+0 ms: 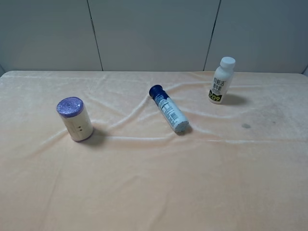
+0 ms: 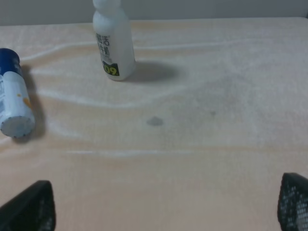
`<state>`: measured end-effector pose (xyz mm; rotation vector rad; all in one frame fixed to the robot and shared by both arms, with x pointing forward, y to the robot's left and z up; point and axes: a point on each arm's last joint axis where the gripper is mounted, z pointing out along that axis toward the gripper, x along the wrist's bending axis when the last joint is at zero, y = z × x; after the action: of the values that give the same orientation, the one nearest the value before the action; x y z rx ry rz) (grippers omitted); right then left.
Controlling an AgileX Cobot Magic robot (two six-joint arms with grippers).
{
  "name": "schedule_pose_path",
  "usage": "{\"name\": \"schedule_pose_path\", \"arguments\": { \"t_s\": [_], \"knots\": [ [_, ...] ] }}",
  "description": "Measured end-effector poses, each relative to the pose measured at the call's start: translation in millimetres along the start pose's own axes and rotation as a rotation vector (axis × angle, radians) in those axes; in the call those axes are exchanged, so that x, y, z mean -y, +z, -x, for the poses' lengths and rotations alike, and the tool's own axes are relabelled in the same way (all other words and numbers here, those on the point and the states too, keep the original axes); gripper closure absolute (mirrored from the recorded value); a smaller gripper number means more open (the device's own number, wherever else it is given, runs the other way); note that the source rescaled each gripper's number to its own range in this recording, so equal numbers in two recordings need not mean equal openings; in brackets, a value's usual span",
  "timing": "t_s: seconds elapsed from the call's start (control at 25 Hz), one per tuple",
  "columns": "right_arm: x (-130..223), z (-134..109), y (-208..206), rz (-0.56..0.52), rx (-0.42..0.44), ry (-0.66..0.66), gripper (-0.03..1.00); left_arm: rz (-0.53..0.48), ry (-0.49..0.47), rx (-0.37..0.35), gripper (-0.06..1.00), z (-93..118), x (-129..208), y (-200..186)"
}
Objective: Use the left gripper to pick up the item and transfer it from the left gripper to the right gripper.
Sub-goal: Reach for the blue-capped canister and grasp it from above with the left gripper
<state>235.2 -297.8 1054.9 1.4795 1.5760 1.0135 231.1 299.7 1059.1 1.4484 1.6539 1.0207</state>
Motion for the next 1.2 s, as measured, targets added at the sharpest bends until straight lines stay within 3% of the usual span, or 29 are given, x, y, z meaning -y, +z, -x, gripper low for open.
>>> {"name": "schedule_pose_path", "arguments": {
  "t_s": [0.32,0.52,0.68,0.96,1.2],
  "knots": [
    [0,0,0,-0.001,0.0,0.0,-0.03,-0.144,-0.001,-0.001,-0.03,0,-59,4],
    [0,0,0,-0.001,0.0,0.0,-0.03,-0.252,0.002,0.004,-0.03,1,-102,33],
    [0,0,0,-0.001,0.0,0.0,-0.03,-0.351,0.037,0.051,-0.03,7,-127,67],
    [0,0,0,-0.001,0.0,0.0,-0.03,-0.5,0.129,0.139,-0.03,35,-147,146],
    [0,0,0,0.0,0.0,0.0,-0.03,-0.602,0.218,0.217,-0.03,72,-132,204]
  ]
}}
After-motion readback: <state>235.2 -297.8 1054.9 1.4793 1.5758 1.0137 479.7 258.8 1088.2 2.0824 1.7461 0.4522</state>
